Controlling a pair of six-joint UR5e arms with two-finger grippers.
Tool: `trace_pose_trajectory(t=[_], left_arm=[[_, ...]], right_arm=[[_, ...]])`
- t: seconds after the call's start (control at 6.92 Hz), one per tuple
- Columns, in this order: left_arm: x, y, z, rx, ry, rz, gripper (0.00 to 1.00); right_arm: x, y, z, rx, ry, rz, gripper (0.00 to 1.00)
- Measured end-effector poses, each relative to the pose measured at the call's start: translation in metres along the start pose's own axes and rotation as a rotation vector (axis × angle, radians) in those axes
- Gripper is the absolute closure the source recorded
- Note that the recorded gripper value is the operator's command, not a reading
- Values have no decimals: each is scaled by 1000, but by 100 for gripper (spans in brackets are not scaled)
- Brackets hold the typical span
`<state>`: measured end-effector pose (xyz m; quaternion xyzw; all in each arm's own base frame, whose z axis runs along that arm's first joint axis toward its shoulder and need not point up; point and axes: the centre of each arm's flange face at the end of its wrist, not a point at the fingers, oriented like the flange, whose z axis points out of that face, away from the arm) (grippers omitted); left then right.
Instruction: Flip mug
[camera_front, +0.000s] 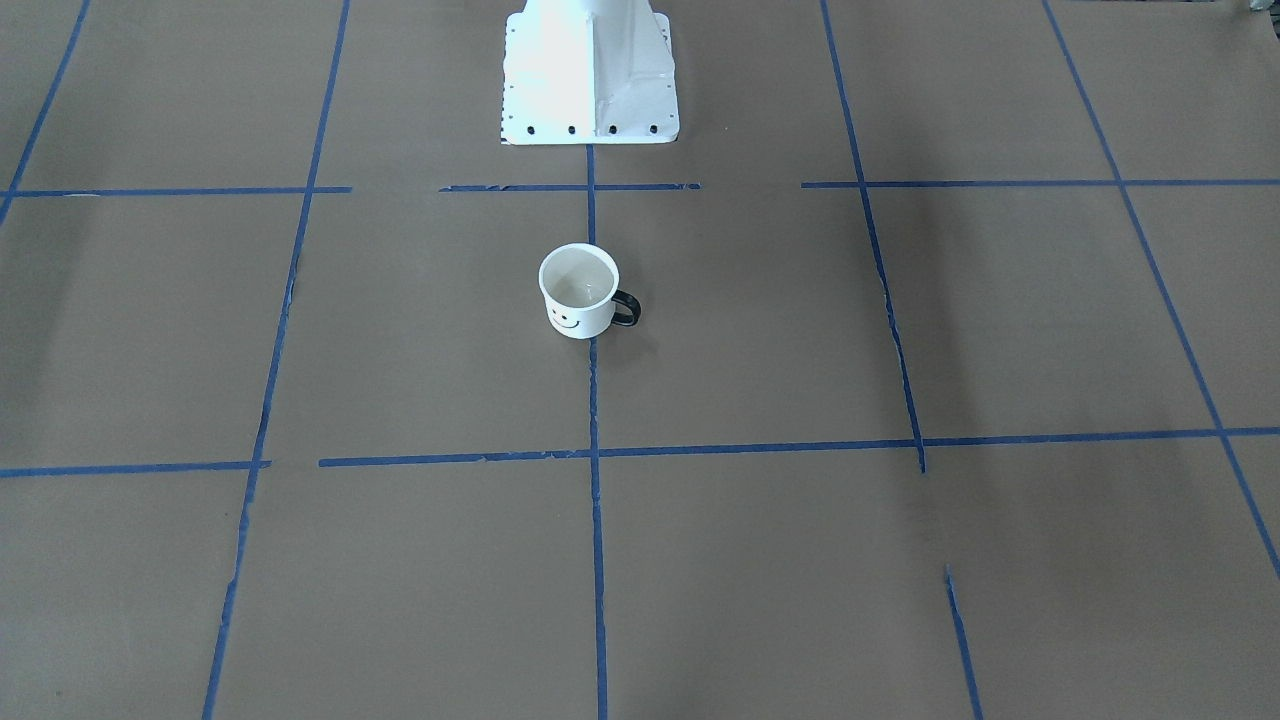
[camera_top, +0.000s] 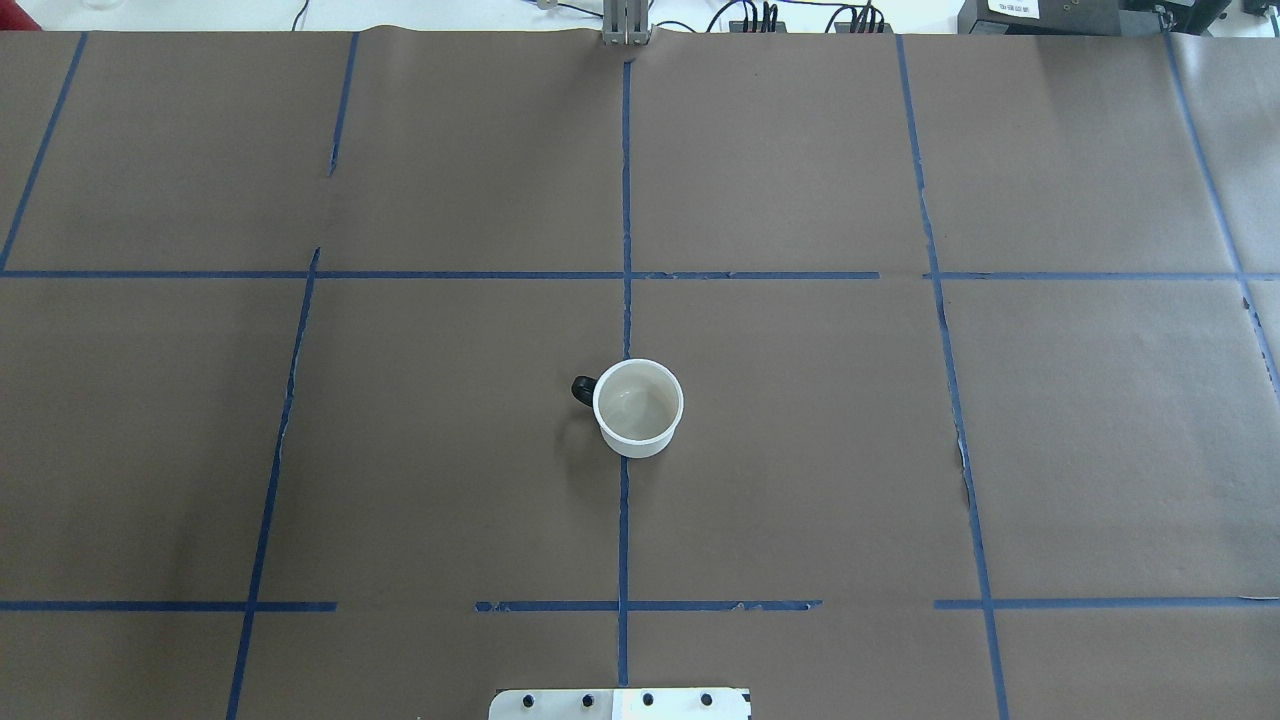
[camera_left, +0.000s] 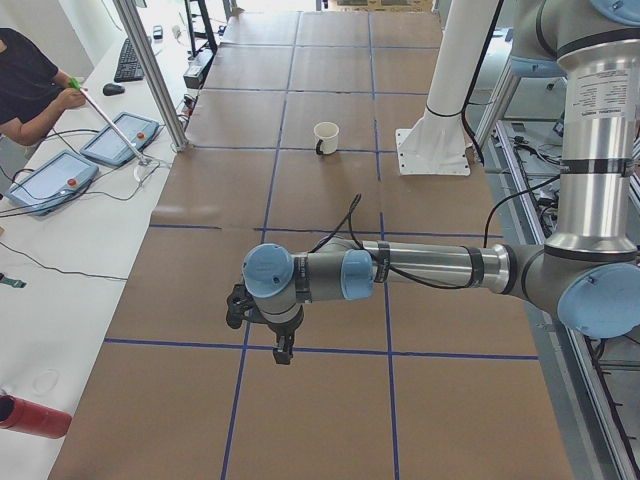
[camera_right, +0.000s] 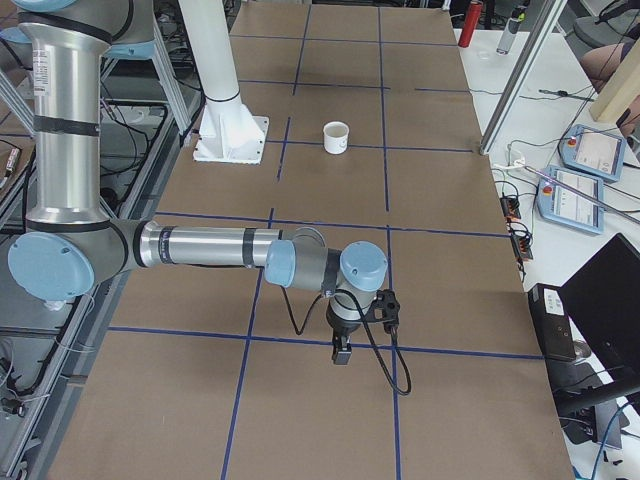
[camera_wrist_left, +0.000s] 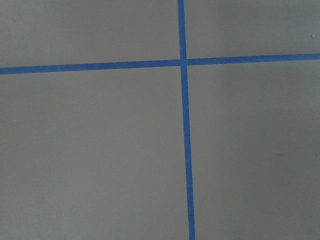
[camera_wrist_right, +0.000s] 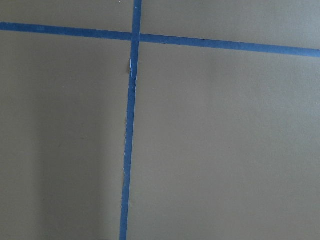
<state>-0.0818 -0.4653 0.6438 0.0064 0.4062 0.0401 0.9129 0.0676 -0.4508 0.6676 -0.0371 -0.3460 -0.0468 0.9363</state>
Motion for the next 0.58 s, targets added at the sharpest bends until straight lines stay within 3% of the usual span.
trace_pose_trajectory(t=[0.58], left_arm=[[3, -6, -3, 7, -1, 10, 0]], right_arm=[[0, 0, 0, -1, 0, 1, 0]])
